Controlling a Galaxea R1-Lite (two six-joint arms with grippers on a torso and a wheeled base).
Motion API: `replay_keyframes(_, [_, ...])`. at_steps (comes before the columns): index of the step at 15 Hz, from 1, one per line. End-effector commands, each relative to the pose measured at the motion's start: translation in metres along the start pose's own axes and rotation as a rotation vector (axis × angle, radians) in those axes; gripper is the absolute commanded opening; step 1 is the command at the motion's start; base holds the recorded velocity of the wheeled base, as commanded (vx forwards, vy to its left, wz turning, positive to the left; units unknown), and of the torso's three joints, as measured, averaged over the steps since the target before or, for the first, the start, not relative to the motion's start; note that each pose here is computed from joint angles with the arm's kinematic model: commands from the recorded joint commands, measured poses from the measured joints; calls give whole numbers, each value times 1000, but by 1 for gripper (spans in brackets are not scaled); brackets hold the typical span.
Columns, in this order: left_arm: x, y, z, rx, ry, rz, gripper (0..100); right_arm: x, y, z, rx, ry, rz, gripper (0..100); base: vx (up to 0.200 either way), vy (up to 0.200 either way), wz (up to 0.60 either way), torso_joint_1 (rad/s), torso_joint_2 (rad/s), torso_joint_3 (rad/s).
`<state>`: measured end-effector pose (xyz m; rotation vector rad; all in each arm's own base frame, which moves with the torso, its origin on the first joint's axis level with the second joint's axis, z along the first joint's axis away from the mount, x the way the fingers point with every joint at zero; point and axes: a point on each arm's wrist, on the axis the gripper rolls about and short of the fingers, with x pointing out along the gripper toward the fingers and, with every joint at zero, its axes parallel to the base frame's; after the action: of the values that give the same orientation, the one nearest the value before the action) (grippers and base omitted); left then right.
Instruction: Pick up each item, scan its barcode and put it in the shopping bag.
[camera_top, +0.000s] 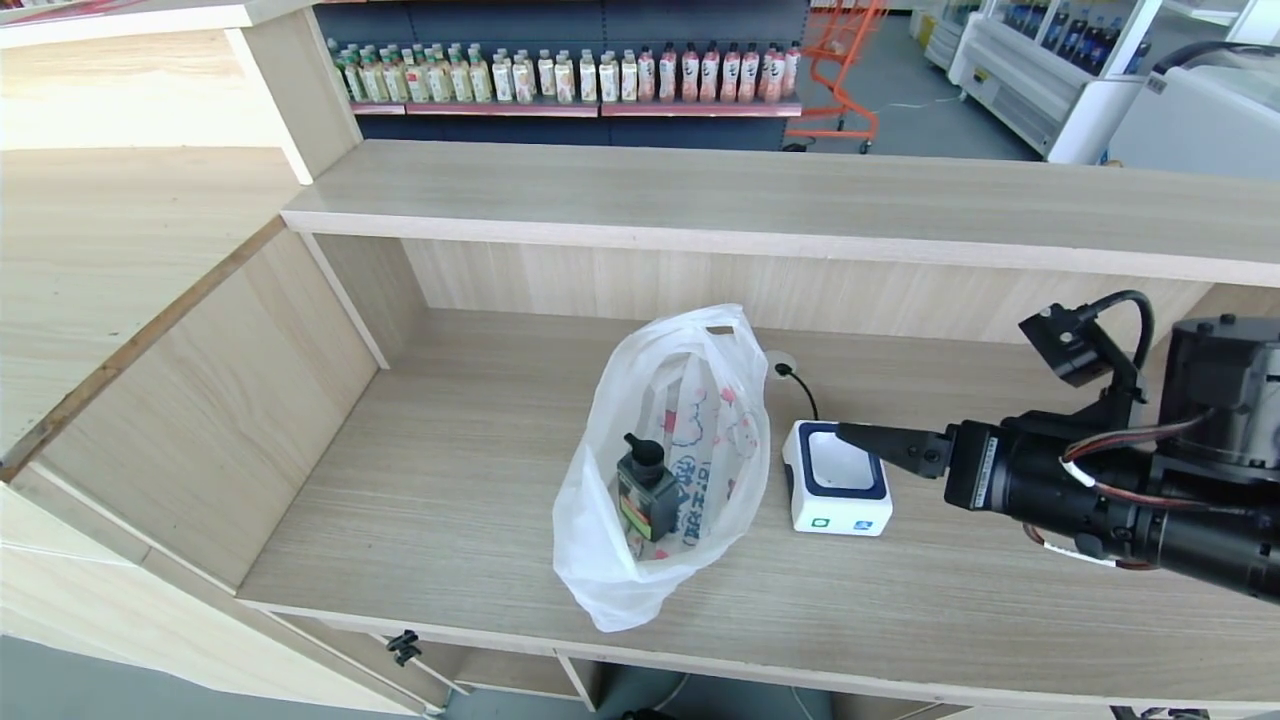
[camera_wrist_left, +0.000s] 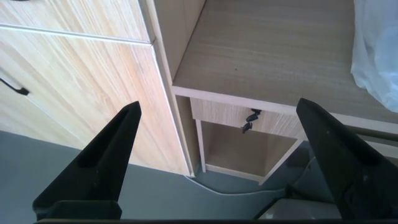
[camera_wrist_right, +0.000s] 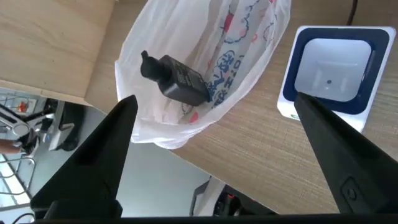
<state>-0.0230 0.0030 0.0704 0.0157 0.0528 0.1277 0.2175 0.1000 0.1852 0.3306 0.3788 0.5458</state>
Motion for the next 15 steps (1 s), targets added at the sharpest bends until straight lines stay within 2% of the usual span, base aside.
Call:
replay_keyframes(1, [0, 0, 0, 0, 0, 1, 100, -4, 0, 1, -2, -12, 0, 100, -200, 0, 0, 7, 7, -2])
replay_keyframes(4, [0, 0, 0, 1, 0, 1, 100, -9, 0, 4, -3, -28, -3, 100, -200, 0, 0, 7, 5, 2])
replay_keyframes(7, [0, 0, 0, -2, 0, 1, 100, -16, -4, 3, 1, -40, -23, 100, 0, 0, 0, 0, 0, 0])
replay_keyframes(15, [0, 0, 0, 3, 0, 1, 100, -35, -35, 7, 43, -89, -164, 100, 0, -200, 0, 3, 6, 5])
